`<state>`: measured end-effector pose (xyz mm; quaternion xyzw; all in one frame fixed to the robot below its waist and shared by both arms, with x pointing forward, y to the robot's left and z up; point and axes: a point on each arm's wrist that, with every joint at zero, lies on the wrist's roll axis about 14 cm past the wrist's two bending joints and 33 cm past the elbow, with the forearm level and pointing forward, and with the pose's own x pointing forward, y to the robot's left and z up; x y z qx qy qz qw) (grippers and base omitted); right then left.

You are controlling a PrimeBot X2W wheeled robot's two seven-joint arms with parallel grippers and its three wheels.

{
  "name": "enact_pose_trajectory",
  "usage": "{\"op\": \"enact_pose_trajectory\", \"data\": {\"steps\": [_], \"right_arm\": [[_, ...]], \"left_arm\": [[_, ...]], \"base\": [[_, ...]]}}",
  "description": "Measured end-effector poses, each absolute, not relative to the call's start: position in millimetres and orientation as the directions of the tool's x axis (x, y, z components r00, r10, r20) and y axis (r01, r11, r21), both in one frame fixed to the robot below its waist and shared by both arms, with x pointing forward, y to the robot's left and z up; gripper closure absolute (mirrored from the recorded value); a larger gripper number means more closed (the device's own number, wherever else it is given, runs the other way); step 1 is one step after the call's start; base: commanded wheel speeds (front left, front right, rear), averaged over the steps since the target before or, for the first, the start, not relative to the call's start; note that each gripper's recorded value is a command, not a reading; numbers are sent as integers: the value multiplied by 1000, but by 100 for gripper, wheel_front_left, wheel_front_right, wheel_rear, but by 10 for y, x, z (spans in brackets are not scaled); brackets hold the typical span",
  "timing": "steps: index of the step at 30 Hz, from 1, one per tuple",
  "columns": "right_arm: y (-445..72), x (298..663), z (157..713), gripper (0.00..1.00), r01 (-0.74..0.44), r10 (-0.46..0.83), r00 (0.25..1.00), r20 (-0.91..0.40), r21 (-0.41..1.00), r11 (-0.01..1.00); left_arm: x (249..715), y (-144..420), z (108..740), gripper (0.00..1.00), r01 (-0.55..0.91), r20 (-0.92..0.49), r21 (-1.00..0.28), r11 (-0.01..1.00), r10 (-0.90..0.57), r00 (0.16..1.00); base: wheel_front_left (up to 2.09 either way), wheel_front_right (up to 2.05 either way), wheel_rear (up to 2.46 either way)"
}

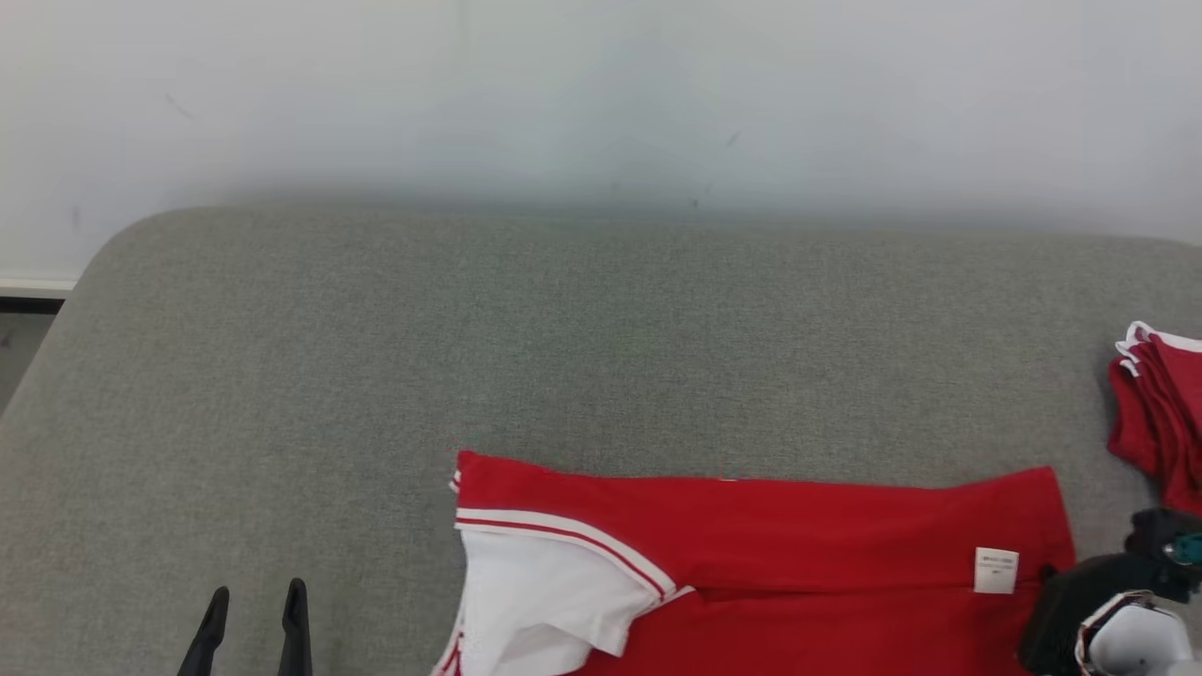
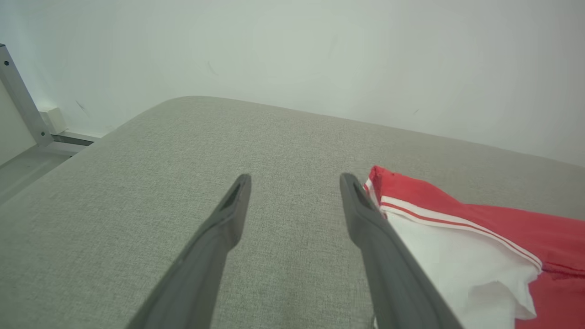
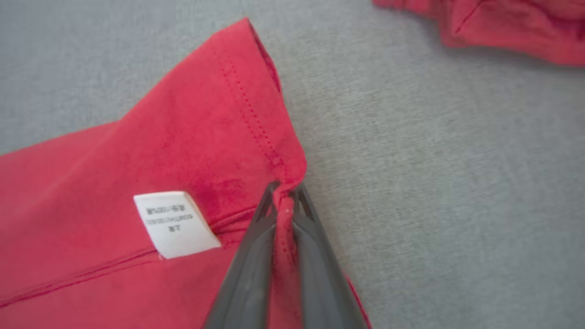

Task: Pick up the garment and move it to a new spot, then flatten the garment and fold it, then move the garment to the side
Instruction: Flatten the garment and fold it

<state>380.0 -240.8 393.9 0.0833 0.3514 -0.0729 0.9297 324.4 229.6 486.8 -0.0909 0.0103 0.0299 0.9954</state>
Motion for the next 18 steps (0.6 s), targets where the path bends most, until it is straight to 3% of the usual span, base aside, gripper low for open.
{"op": "enact_pose_trajectory", "data": {"steps": [7, 11, 15, 18], "right_arm": [[-3122, 3544, 4196, 100, 373, -286, 747, -600, 23, 928], [-3353, 3404, 4343, 100, 418, -365, 740, -565, -39, 908], [-3281, 3414, 4465, 100, 383, -349, 767, -539, -51, 922], [-2957, 3527, 4514, 100, 291, -244, 814, -528, 6, 957]], "left_arm": [[3306, 2189, 4846, 0, -34, -26, -193, 981, 30, 999], [3355, 2101, 4835, 0, -8, -26, -200, 980, 3, 1000], [3387, 2049, 4827, 0, 7, -26, -206, 979, -12, 1000], [3396, 2032, 4823, 0, 12, -26, -207, 978, -18, 999]], "base": [[0, 0, 0], [0, 0, 0], [0, 0, 0], [0, 0, 0]]}}
